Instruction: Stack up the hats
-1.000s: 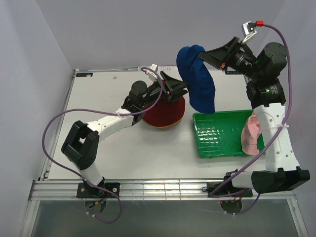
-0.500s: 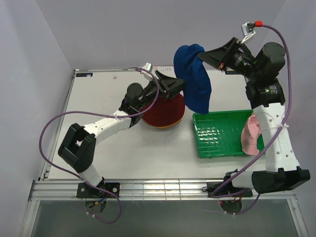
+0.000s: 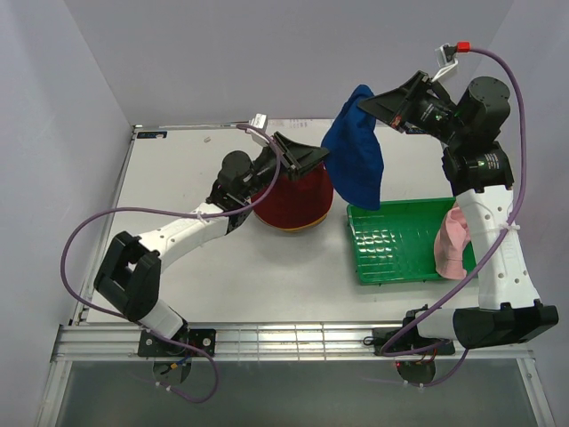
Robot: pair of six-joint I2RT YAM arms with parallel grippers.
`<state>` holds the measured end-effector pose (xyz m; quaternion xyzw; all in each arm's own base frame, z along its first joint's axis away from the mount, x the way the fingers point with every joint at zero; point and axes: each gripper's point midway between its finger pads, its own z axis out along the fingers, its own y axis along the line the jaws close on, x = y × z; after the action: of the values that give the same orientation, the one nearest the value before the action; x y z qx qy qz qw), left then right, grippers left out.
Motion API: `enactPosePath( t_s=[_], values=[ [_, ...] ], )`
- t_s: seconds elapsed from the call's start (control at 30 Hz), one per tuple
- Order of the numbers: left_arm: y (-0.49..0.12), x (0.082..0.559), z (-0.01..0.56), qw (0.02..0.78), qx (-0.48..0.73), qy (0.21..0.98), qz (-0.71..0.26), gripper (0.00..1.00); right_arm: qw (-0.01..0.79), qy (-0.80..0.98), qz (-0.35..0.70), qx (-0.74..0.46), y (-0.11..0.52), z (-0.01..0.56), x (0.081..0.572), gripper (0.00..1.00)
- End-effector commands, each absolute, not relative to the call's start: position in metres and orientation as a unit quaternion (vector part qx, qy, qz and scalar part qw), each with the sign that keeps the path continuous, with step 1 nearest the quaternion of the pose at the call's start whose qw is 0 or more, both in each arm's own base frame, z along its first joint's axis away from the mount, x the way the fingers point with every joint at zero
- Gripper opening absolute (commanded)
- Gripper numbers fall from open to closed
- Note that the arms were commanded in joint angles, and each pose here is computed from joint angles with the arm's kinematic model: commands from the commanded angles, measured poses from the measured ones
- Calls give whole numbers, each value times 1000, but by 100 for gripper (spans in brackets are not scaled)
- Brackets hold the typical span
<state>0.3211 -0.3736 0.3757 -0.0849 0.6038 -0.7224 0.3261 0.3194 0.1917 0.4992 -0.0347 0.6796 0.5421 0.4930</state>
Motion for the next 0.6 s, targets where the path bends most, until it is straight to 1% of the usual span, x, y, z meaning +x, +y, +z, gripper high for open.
enactPosePath(
  t_s=[0.0, 0.03, 0.07, 0.17, 0.2, 0.33, 0.57],
  values=[
    [-361, 310, 410, 365, -67, 584, -722, 30, 515, 675, 526, -50, 189, 503, 315, 8],
    [-361, 311, 409, 366, -67, 587, -719, 29, 516, 676, 523, -51, 189, 501, 315, 8],
    [-361, 312, 409, 370, -66, 588, -716, 24, 514, 679, 521, -50, 188, 498, 316, 8],
    [-359, 319, 407, 375, -69, 596, -707, 17, 512, 685, 514, -57, 190, 490, 320, 8],
    [-358, 321, 406, 375, -68, 598, -705, 12, 509, 689, 513, -58, 190, 486, 322, 8],
    [-346, 337, 397, 381, -79, 611, -689, 0, 500, 700, 505, -71, 192, 468, 330, 8],
    [-320, 356, 389, 388, -87, 621, -675, 0, 480, 717, 498, -82, 204, 439, 340, 8]
  ],
)
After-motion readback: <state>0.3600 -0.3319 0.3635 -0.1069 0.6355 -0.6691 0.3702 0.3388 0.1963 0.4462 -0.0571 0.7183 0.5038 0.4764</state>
